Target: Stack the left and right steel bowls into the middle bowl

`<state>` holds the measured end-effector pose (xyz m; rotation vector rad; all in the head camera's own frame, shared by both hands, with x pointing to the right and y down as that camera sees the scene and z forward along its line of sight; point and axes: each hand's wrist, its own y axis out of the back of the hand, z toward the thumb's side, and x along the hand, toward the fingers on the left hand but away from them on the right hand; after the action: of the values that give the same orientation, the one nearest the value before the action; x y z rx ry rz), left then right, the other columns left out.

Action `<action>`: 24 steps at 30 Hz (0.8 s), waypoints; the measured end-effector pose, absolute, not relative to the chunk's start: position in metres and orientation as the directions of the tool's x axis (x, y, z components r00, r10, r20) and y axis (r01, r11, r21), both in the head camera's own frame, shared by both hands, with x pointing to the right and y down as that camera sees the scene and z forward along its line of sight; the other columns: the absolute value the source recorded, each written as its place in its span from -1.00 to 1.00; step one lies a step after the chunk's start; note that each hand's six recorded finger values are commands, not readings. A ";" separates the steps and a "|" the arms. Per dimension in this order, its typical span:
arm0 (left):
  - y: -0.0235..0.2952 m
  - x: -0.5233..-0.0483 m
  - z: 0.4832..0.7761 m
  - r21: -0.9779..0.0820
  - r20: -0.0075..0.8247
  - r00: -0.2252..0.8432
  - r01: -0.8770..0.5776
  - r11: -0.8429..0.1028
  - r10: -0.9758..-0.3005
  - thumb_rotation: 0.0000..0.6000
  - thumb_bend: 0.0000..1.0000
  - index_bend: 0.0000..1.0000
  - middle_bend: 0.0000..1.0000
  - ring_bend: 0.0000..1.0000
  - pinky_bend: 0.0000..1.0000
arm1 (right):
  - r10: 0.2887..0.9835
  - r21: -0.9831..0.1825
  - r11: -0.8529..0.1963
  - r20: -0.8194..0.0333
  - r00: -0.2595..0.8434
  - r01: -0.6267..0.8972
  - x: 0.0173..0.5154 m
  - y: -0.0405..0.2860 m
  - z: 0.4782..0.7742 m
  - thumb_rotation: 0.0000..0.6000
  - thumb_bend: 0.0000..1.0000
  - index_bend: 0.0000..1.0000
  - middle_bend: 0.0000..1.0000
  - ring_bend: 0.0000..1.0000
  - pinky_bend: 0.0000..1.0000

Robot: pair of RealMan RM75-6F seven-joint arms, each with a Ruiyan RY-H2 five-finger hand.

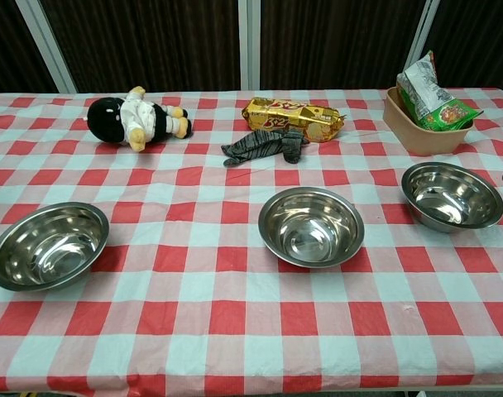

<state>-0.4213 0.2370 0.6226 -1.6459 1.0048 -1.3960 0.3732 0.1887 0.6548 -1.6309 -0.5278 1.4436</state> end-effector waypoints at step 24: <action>0.236 -0.438 0.624 -0.902 0.414 0.079 -0.096 -0.420 -0.907 1.00 -0.71 -0.45 -0.45 -0.63 -0.50 | 0.719 -0.759 -0.549 -0.642 0.266 -0.349 0.318 0.167 0.718 1.00 -0.65 -0.11 -0.09 0.21 0.16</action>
<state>-0.4375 0.2363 0.6239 -1.6351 1.0124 -1.4194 0.3178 0.1669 0.7183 -1.6148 -0.3489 1.4540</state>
